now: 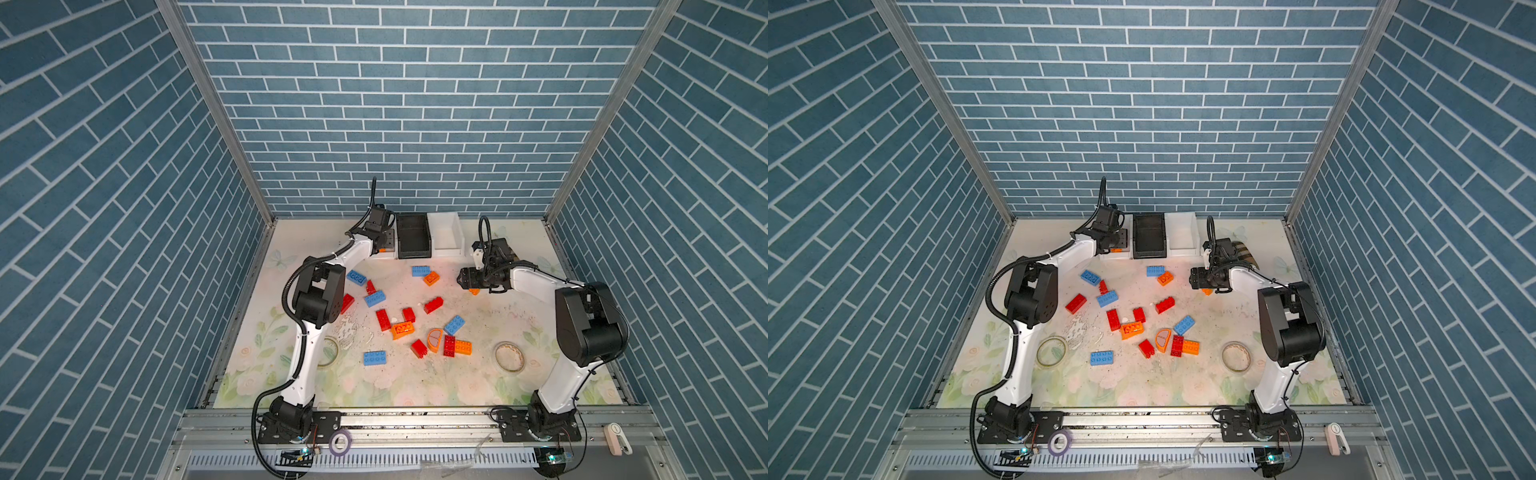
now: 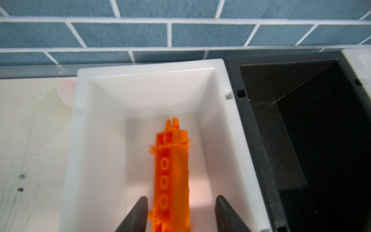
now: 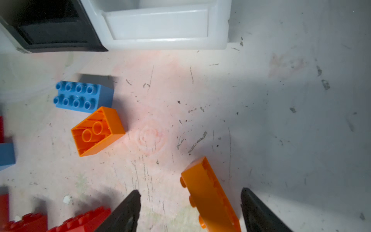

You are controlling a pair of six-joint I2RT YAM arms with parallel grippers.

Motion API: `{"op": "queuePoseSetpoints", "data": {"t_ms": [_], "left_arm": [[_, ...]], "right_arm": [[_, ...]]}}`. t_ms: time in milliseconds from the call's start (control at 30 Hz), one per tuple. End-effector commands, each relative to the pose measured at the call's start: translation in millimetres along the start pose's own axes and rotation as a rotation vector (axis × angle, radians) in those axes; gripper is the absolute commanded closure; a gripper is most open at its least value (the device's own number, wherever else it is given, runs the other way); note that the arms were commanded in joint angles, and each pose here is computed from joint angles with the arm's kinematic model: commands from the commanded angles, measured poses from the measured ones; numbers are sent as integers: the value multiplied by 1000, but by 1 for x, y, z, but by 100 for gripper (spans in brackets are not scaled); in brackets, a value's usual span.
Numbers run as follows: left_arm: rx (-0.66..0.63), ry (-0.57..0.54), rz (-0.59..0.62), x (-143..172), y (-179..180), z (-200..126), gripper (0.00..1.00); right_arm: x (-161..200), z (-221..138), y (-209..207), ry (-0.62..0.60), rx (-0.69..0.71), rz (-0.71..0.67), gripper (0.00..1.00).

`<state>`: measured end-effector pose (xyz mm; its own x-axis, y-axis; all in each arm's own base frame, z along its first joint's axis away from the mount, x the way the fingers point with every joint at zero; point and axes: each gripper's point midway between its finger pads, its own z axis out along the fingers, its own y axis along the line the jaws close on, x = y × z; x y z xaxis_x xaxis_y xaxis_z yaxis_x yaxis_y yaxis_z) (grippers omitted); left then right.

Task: Sort the legos into containers by color
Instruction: Place the lego in the container, then pick up the lego from the middle-right of the table.

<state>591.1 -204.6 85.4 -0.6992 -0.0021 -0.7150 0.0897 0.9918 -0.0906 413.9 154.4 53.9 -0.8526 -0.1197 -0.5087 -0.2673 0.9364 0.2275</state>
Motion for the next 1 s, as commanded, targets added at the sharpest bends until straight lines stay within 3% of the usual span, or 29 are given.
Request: {"op": "queuePoseSetpoints", "data": {"t_ms": [0,233,467,567,767,967], "left_arm": [[6,6,-5,-9,1,-14,42],[37,13,-10,-11,-1,-49,42],[68,-31,-24,-2,7,-104,41],[94,-25,-39,6,8,-121,40],[118,38,-48,51,14,-138,40],[61,100,-57,97,36,-147,40]], "right_arm": [[8,7,-12,54,60,-23,22],[27,14,-10,125,41,-7,28],[37,16,-3,153,54,0,36],[42,16,-2,171,56,19,46],[51,15,2,182,77,31,62],[52,6,14,157,43,37,79]]}}
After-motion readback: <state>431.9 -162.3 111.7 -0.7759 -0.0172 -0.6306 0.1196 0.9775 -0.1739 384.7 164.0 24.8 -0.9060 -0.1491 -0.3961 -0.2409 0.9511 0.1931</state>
